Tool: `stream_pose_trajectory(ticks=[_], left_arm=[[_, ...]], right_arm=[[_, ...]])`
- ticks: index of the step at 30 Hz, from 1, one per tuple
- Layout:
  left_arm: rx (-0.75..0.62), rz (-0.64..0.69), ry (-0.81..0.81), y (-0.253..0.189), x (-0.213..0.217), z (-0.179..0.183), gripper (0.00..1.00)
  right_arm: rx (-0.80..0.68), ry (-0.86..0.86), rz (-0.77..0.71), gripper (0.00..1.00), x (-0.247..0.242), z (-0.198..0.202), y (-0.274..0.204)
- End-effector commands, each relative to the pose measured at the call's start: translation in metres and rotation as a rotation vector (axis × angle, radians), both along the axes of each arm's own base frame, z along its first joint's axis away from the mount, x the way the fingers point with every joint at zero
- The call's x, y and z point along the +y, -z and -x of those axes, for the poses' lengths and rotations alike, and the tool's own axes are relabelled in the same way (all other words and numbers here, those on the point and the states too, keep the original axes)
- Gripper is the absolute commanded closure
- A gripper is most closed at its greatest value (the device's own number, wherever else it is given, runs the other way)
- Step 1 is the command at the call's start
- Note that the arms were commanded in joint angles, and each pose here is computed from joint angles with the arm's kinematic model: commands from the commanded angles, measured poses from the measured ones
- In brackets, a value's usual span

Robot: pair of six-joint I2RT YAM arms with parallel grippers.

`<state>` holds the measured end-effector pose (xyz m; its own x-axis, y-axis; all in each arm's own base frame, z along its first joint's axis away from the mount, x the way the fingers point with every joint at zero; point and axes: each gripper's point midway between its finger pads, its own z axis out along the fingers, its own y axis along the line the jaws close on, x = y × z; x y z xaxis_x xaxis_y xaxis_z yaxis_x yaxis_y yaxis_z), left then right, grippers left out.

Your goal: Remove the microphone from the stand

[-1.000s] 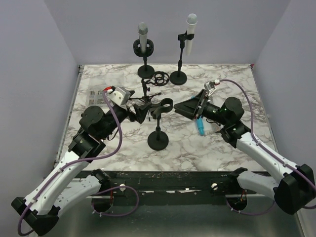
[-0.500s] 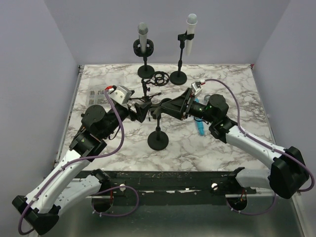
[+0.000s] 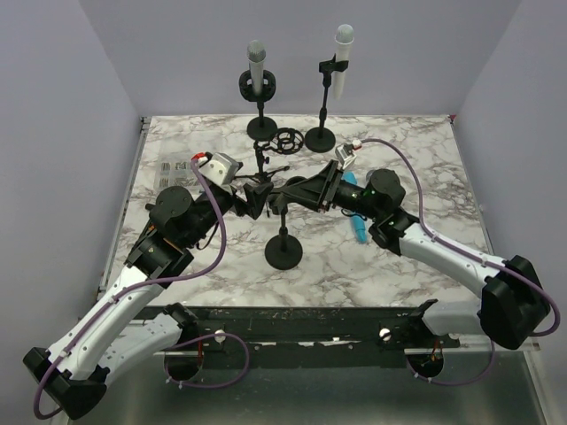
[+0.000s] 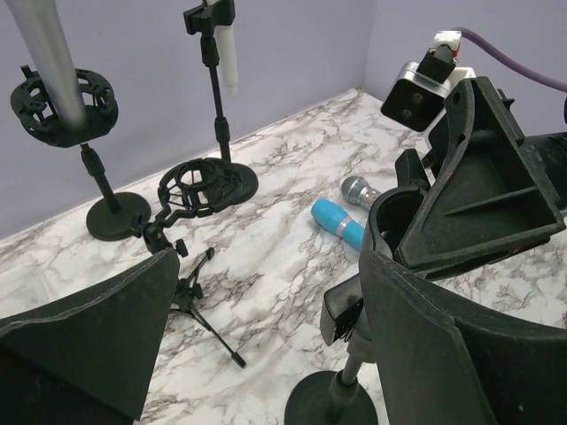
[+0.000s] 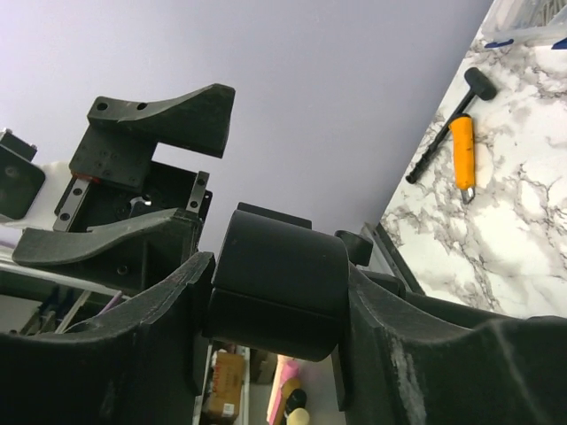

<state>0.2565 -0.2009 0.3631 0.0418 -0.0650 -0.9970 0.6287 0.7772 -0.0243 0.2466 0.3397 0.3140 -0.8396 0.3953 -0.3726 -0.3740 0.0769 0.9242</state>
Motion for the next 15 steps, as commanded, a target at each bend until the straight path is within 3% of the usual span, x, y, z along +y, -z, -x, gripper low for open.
stream_pose_trajectory(ticks=[1, 8, 15], left_arm=[[-0.017, 0.021, -0.009, -0.008, 0.003, -0.001, 0.14], [-0.019, 0.027, -0.026, -0.009, 0.007, -0.001, 0.14], [-0.026, 0.028, -0.029, -0.011, 0.008, -0.001, 0.14]], right_arm=[[0.066, 0.026, 0.107, 0.51, -0.002, 0.001, 0.049], [0.181, 0.036, 0.202, 0.6, -0.011, 0.014, 0.116], [0.3, 0.029, 0.283, 0.6, -0.022, 0.033, 0.187]])
